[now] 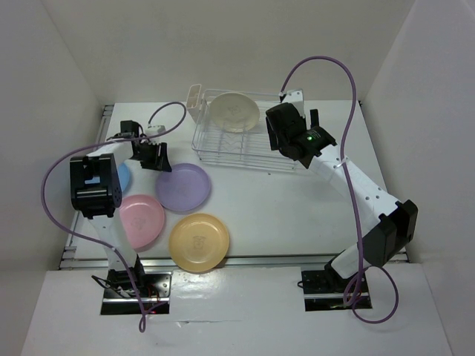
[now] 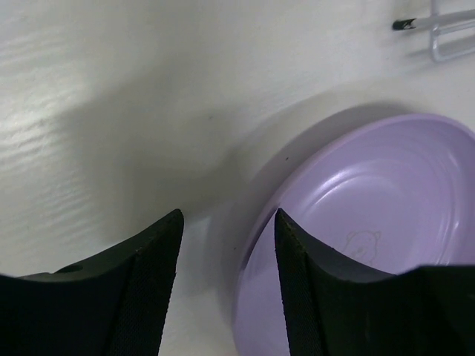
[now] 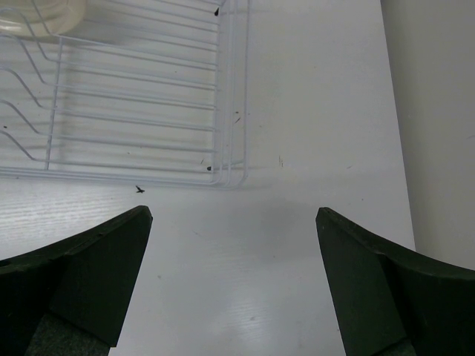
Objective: Load the plates into the dish rack
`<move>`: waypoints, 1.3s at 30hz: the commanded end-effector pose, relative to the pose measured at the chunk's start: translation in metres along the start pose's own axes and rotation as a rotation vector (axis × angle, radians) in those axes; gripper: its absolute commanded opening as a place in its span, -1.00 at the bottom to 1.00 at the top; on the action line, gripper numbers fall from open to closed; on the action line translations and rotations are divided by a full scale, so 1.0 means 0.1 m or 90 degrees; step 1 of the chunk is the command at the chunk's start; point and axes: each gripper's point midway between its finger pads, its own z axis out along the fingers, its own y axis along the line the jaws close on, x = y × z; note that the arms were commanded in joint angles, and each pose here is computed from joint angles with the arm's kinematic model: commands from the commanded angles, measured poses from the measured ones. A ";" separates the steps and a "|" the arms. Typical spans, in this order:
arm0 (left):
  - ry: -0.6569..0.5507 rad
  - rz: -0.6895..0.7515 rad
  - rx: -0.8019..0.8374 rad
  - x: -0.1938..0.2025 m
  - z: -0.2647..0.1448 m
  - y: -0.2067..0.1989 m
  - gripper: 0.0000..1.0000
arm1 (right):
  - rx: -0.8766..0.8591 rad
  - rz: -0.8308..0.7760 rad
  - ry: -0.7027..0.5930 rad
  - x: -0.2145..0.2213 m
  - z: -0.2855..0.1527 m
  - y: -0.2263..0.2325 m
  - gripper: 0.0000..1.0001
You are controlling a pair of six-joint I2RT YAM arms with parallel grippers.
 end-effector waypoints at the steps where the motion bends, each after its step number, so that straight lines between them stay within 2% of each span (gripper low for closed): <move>1: 0.128 -0.035 0.040 0.59 0.28 -0.08 0.21 | 0.021 0.032 -0.019 -0.08 -0.04 -0.13 1.00; 11: 0.138 -0.033 0.014 0.66 0.26 -0.03 0.18 | 0.022 0.028 -0.015 -0.05 -0.03 -0.12 1.00; 17: 0.169 -0.045 0.057 0.80 0.37 -0.08 0.17 | 0.024 0.023 -0.010 -0.03 0.00 -0.10 1.00; 19: 0.175 -0.049 0.058 0.79 0.41 -0.06 0.04 | 0.024 0.023 -0.010 -0.03 0.00 -0.10 1.00; 20: 0.185 -0.050 0.068 0.84 0.41 -0.08 -0.11 | 0.024 0.023 -0.010 -0.02 -0.01 -0.12 1.00; 21: 0.188 -0.051 0.068 0.84 0.45 -0.06 -0.60 | 0.024 0.023 -0.010 -0.02 -0.01 -0.12 1.00; 22: 0.186 -0.050 0.068 0.80 0.44 -0.06 -0.84 | 0.024 0.023 -0.010 -0.02 -0.01 -0.12 1.00; 23: 0.195 -0.053 0.064 0.85 0.47 -0.04 -1.00 | 0.024 0.023 -0.010 -0.02 -0.01 -0.12 1.00; 30: 0.196 -0.050 0.037 0.75 0.46 0.05 -1.00 | 0.023 0.027 -0.014 -0.06 -0.01 -0.10 1.00; 36: 0.140 0.019 -0.031 0.28 0.18 0.18 -1.00 | 0.016 0.025 -0.017 -0.09 0.01 -0.06 1.00; 39: 0.100 0.048 -0.001 0.09 0.01 0.03 -1.00 | 0.021 0.029 -0.023 -0.12 0.02 -0.07 1.00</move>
